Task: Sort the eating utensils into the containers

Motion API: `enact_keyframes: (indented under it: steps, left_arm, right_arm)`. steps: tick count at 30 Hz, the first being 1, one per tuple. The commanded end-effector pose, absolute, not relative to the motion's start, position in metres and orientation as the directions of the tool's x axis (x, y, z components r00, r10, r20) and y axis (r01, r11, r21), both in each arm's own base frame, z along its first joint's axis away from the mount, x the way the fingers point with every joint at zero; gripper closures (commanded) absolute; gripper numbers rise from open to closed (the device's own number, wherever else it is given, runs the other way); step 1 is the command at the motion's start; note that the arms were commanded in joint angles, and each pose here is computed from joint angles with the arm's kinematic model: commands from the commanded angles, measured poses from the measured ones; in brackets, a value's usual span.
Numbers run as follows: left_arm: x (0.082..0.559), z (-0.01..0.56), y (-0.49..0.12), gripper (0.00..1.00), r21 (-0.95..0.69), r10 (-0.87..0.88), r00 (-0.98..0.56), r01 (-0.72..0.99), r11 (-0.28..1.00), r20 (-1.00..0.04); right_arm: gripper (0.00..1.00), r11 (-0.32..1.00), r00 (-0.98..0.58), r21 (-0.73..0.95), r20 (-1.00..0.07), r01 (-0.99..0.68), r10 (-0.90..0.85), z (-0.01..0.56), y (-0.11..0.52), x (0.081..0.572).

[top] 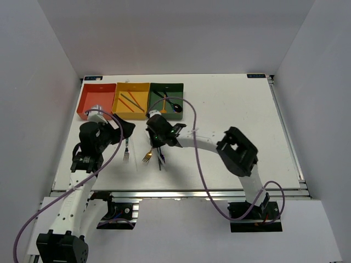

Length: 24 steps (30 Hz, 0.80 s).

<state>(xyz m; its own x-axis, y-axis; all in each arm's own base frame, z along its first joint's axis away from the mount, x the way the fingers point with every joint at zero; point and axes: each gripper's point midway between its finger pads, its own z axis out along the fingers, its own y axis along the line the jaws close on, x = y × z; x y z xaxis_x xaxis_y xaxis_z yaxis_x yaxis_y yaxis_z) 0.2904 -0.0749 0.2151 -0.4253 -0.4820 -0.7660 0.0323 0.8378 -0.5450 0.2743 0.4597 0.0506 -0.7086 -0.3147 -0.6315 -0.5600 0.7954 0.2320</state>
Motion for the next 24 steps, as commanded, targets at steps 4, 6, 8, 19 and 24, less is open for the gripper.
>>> enact_keyframes:
  steps: [4, 6, 8, 19, 24]
  left_arm:
    - [0.271, 0.249, -0.141, 0.02, -0.773, -0.592, -0.501, 0.341, 0.535, -0.631]
    - [0.267, 0.247, -0.146, 0.02, -0.798, -0.609, -0.517, 0.354, 0.487, -0.601]
    - [0.265, 0.253, -0.149, 0.02, -0.807, -0.617, -0.519, 0.375, 0.457, -0.591]
    - [0.273, 0.254, -0.155, 0.28, -0.833, -0.630, -0.546, 0.369, 0.411, -0.553]
    - [0.281, 0.255, -0.155, 0.81, -0.834, -0.632, -0.544, 0.357, 0.421, -0.552]
  right_arm:
    - [1.00, 0.606, -0.642, 0.518, -0.767, -0.604, 0.016, 0.191, 0.457, 0.271]
    - [1.00, 0.523, -0.664, 0.577, -0.747, -0.627, 0.028, 0.202, 0.446, 0.251]
    - [1.00, 0.458, -0.655, 0.610, -0.752, -0.646, 0.078, 0.222, 0.444, 0.245]
    - [1.00, 0.214, -0.680, 0.679, -0.729, -0.702, 0.081, 0.270, 0.452, 0.207]
    - [1.00, 0.194, -0.673, 0.675, -0.734, -0.711, 0.088, 0.275, 0.453, 0.206]
